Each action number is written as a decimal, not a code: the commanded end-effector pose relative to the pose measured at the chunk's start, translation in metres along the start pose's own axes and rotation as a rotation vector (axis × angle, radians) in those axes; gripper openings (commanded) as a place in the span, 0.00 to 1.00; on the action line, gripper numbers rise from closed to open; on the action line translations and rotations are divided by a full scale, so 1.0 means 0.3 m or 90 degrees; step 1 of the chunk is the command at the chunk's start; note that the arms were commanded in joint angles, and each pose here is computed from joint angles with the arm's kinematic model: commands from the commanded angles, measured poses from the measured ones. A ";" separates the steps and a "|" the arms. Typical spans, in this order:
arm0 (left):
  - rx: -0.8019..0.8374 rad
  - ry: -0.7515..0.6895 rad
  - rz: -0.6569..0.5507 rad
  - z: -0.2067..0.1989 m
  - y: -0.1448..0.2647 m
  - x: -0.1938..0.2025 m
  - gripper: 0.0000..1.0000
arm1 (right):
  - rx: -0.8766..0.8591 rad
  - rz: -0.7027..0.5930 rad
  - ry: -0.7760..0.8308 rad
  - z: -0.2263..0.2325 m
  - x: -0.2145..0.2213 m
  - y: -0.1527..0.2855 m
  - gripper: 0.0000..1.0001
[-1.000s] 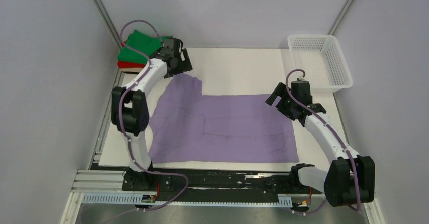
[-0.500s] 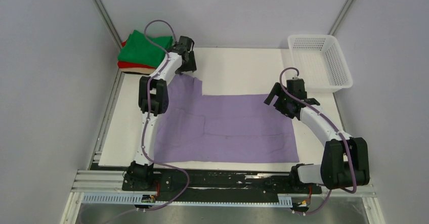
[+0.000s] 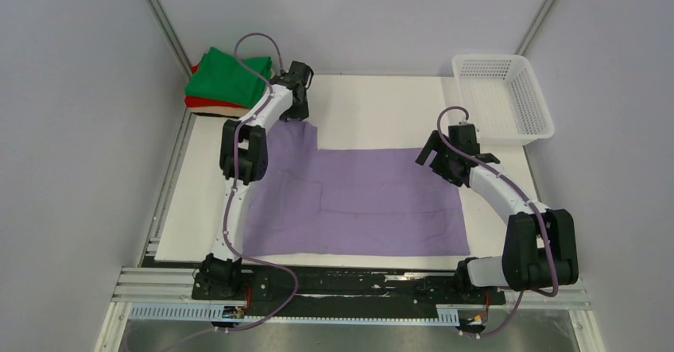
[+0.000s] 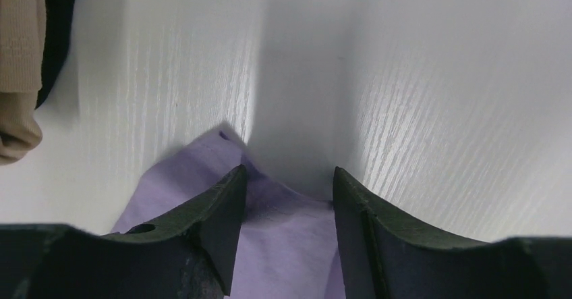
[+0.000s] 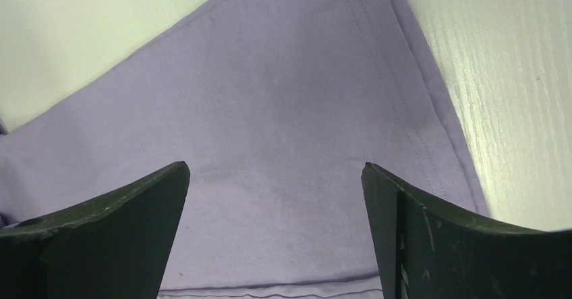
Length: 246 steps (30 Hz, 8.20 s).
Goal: Fold and stack the t-shirts
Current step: Grab the side of the flattened tshirt furthest away from the robot with both arms, then fold the other side of the tshirt into a rectangle, then rotate the tshirt 90 degrees
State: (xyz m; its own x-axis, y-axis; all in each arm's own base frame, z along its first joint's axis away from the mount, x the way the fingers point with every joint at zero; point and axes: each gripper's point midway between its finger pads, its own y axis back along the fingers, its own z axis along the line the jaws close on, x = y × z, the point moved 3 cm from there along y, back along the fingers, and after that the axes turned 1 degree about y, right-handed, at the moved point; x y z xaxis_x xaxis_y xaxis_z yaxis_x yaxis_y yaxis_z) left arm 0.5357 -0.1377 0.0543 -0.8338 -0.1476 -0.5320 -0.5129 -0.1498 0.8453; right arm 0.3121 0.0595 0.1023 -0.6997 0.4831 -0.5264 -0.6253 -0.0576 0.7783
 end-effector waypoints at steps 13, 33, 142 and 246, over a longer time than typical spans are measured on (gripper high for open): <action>-0.019 -0.016 0.009 0.043 0.121 0.015 0.00 | 0.057 -0.081 -0.020 0.038 -0.183 -0.050 1.00; 0.114 -0.057 -0.062 0.054 0.396 0.097 0.00 | 0.259 0.002 0.031 0.019 -0.316 -0.403 0.77; 0.201 -0.035 0.095 0.073 0.650 0.786 1.00 | 0.213 -0.016 -0.006 -0.131 0.010 0.277 1.00; 0.876 0.163 -0.172 -0.842 0.430 -0.262 1.00 | -0.045 0.183 0.253 0.235 0.442 0.126 1.00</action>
State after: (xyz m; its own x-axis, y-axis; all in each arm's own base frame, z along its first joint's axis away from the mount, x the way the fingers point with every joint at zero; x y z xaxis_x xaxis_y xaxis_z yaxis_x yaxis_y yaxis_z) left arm 0.6069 -0.3903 0.0936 -0.7386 -0.5543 -0.3837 -0.6263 0.7748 0.0861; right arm 0.2039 0.2244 0.0727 -0.9512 -0.0621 -0.3023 -0.2385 -0.4738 0.8477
